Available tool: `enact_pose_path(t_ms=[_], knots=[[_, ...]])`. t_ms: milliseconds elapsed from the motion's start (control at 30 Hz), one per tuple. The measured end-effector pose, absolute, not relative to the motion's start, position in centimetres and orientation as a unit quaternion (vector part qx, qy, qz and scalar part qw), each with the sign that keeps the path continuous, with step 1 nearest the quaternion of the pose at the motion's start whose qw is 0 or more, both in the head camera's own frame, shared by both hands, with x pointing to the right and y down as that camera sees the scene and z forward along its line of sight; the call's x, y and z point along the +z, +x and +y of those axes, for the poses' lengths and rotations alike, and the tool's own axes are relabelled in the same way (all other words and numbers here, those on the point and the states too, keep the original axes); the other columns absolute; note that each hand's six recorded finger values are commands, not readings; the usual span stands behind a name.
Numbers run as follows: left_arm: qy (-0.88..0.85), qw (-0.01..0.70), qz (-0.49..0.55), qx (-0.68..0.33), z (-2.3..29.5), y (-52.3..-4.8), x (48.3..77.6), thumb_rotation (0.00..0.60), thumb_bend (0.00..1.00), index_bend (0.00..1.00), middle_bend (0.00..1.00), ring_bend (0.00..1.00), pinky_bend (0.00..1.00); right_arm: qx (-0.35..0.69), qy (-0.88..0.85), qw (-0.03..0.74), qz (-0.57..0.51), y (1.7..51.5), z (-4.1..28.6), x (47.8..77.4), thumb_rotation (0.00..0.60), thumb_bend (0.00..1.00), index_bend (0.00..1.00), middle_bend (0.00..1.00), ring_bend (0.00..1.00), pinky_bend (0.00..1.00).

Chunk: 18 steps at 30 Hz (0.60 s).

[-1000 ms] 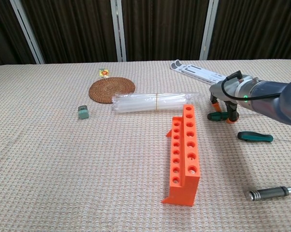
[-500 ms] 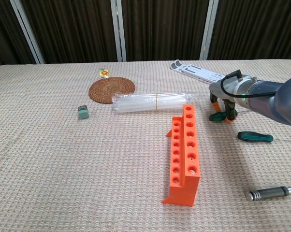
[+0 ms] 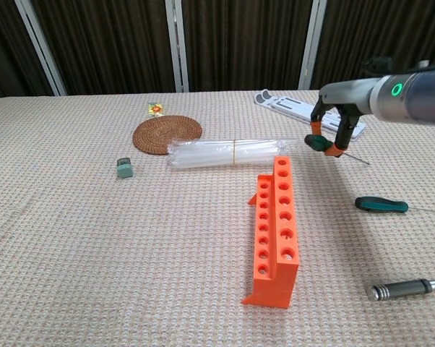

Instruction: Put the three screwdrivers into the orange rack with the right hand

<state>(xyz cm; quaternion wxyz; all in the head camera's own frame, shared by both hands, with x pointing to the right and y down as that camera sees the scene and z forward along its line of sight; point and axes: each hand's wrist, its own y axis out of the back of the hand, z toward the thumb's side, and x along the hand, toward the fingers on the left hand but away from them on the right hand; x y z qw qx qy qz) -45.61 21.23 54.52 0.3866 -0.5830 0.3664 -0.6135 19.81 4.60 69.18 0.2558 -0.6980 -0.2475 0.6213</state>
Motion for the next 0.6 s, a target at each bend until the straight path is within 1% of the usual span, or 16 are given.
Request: enact_pose_path(t_ms=[167,200,267,333,500,600], knots=[[-0.587,0.390,0.360,-0.611,21.2,-45.0,54.4,0.600,0.13,0.26,0.00,0.00,0.00,0.572,-0.752,0.172,-0.278,20.5,4.6,66.6,0.600,0.29,0.60,0.23,0.00,0.00],[-0.588,0.391,0.359,-0.610,21.2,-44.9,54.4,0.600,0.13,0.26,0.00,0.00,0.00,0.554,-0.770,0.143,-0.282,20.7,4.7,65.9,0.600,0.29,0.60,0.23,0.00,0.00],[-0.589,0.393,0.356,-0.610,21.2,-44.7,54.3,0.600,0.13,0.26,0.00,0.00,0.00,0.537,-0.786,0.114,-0.285,20.9,5.0,65.3,0.600,0.29,0.60,0.23,0.00,0.00],[-0.589,0.395,0.356,-0.609,21.2,-44.5,54.1,0.600,0.13,0.26,0.00,0.00,0.00,0.508,-0.809,0.064,-0.289,21.1,5.5,64.3,0.600,0.29,0.60,0.23,0.00,0.00],[-0.586,0.398,0.355,-0.610,21.3,-44.3,53.7,0.600,0.14,0.26,0.00,0.00,0.00,0.451,-0.844,-0.027,-0.289,21.2,6.6,62.6,0.600,0.29,0.61,0.25,0.00,0.00],[-0.586,0.399,0.354,-0.610,21.4,-44.2,53.6,0.600,0.14,0.26,0.00,0.00,0.00,0.414,-0.862,-0.068,-0.285,21.1,6.9,61.3,0.600,0.29,0.62,0.25,0.00,0.00]])
